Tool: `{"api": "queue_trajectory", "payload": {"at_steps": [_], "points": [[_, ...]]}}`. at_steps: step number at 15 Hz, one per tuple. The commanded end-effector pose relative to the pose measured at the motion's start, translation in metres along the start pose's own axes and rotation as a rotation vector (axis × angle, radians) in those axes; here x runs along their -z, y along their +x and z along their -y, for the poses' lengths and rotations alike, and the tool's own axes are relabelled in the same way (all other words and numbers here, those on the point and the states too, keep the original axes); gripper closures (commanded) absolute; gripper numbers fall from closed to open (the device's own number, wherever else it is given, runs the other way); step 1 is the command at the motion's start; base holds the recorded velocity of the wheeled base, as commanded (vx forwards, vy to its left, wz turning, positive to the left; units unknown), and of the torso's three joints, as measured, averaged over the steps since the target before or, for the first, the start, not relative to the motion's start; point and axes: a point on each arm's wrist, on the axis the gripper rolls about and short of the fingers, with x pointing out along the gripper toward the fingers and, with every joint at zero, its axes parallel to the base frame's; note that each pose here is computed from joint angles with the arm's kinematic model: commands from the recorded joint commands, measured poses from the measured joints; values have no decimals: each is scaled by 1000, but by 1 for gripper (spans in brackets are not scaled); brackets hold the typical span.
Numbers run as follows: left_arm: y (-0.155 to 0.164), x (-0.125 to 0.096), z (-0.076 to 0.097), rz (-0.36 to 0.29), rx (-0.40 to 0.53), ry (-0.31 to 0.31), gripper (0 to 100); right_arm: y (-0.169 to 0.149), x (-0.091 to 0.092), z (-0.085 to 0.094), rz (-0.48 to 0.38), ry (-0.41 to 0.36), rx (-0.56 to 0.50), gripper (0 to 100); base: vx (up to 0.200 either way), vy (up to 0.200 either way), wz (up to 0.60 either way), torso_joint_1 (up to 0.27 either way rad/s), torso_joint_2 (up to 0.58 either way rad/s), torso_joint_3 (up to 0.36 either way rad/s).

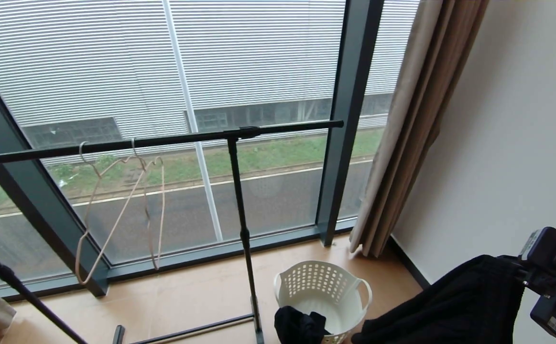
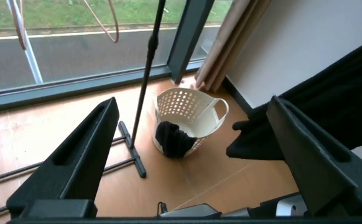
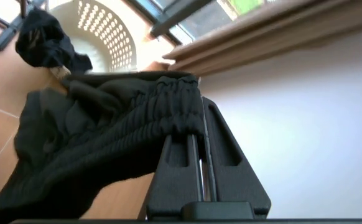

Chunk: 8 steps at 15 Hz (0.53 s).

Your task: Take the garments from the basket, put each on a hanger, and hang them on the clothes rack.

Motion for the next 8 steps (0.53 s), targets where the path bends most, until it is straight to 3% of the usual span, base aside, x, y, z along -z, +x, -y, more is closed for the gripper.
{"api": "queue_trajectory", "payload": {"at_steps": [1, 4, 8], "points": [[0, 0, 0, -2, 0, 0, 0, 0, 0, 0, 3, -1, 1, 100, 0, 0, 600, 115, -261, -134], [0, 0, 0, -3, 3, 0, 0, -1, 0, 0, 3, -1, 1, 100, 0, 0, 600, 110, -211, -123], [0, 0, 0, -4, 2, 1, 0, 0, 0, 0, 1, -1, 0, 100, 0, 0, 0, 33, -85, -30]]}}
